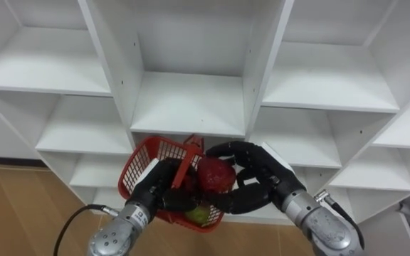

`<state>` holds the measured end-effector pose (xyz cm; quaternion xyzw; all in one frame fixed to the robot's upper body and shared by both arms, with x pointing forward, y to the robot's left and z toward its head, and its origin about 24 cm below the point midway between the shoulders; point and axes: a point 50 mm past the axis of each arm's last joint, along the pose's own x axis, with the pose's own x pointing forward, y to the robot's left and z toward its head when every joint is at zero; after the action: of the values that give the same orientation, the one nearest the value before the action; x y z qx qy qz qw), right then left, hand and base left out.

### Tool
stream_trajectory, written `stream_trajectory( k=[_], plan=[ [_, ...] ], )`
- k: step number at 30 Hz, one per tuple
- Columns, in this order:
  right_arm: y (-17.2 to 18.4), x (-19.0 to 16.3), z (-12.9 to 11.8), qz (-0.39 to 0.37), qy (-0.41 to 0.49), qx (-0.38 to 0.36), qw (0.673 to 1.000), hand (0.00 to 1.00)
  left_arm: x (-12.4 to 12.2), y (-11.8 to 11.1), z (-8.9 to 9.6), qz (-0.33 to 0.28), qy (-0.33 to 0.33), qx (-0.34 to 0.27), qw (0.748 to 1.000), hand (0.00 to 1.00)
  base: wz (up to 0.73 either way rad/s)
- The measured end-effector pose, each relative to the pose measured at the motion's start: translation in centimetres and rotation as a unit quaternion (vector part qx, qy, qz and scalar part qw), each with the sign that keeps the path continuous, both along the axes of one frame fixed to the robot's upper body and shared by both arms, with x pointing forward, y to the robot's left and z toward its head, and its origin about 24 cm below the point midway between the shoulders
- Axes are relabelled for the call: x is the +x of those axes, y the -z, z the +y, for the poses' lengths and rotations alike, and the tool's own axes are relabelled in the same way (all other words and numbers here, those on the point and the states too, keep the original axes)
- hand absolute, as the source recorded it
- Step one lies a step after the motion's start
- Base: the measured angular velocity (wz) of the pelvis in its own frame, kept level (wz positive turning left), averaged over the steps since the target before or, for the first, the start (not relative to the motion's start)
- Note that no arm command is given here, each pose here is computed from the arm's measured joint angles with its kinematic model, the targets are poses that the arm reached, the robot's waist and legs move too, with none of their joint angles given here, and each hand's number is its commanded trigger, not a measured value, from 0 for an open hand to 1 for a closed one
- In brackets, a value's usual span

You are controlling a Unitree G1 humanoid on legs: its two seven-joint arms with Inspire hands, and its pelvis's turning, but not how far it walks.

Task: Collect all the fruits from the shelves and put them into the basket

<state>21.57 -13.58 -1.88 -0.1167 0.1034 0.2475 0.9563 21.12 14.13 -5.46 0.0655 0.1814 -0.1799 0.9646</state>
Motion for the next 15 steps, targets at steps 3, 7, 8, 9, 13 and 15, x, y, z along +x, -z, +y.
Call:
stream_trajectory(
  k=[3,7,8,9,13,15],
  plan=[
    [-0.03,0.03,-0.02,-0.002,0.005,0.000,1.000,1.00,0.10,-0.21,-0.06,-0.005,0.002,-0.002,1.000,1.00,0.00],
    [-0.04,0.05,-0.01,-0.004,0.009,0.000,1.000,0.00,0.18,-0.38,-0.07,-0.008,0.003,-0.003,1.000,1.00,0.00],
    [-0.04,0.06,-0.01,-0.004,0.010,0.000,1.000,0.00,0.18,-0.38,-0.07,-0.008,0.003,-0.003,1.000,1.00,0.00],
    [-0.04,0.06,0.01,-0.004,0.011,0.001,1.000,0.00,0.19,-0.39,-0.07,-0.009,0.003,-0.003,1.000,1.00,0.00],
    [-0.04,0.07,0.07,-0.005,0.015,0.002,1.000,0.00,0.28,-0.59,-0.12,-0.013,0.004,-0.004,1.000,1.00,0.00],
    [0.01,0.01,0.06,-0.004,0.015,0.002,1.000,0.00,0.33,-0.69,-0.11,-0.015,0.004,-0.005,1.000,1.00,0.00]
  ],
)
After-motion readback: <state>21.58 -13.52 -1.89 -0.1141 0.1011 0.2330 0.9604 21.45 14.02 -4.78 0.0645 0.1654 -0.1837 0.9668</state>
